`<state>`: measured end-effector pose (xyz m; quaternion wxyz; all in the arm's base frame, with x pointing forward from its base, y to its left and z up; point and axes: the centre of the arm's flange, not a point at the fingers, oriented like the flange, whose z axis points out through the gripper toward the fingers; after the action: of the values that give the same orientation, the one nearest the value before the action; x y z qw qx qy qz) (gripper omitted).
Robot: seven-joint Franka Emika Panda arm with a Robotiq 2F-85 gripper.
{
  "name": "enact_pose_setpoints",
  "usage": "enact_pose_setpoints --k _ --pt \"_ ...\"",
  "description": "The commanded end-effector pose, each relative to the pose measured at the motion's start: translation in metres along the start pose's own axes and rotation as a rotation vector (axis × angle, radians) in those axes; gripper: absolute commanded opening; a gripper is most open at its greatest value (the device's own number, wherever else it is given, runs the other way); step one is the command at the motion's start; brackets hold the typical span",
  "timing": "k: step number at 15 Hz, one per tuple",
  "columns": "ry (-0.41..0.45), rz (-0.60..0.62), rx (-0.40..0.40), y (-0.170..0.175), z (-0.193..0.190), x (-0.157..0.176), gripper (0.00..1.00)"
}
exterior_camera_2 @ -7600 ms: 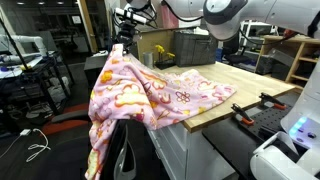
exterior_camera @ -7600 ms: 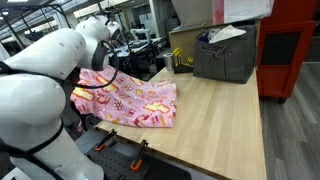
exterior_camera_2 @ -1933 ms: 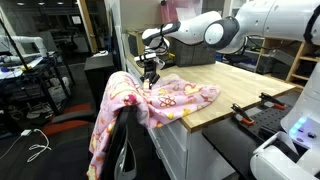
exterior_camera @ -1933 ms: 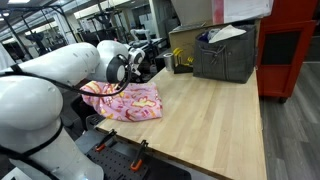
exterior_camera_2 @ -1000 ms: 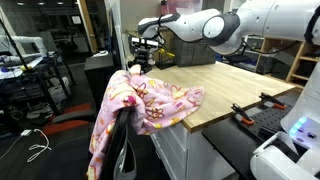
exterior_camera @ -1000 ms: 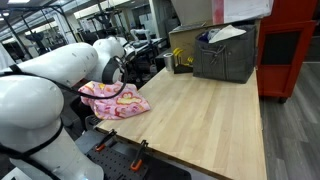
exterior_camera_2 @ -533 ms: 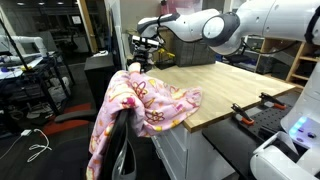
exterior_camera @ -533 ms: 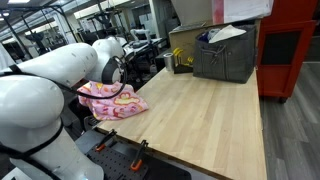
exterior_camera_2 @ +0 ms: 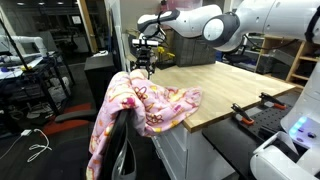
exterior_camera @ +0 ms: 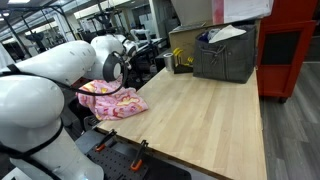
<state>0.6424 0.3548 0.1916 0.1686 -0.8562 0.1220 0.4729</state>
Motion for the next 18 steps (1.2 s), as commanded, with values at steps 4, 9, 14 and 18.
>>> enact_pose_setpoints --k 4,9,14,18 --pt "0.304 0.217 0.033 -0.002 -0.083 0.042 1.0" --pt "0.44 0.458 0.065 0.059 -0.093 0.104 1.0" --pt "0.49 0.718 0.081 0.099 -0.08 0.143 1.0" --pt "0.492 0.883 0.069 0.12 -0.073 0.148 1.0"
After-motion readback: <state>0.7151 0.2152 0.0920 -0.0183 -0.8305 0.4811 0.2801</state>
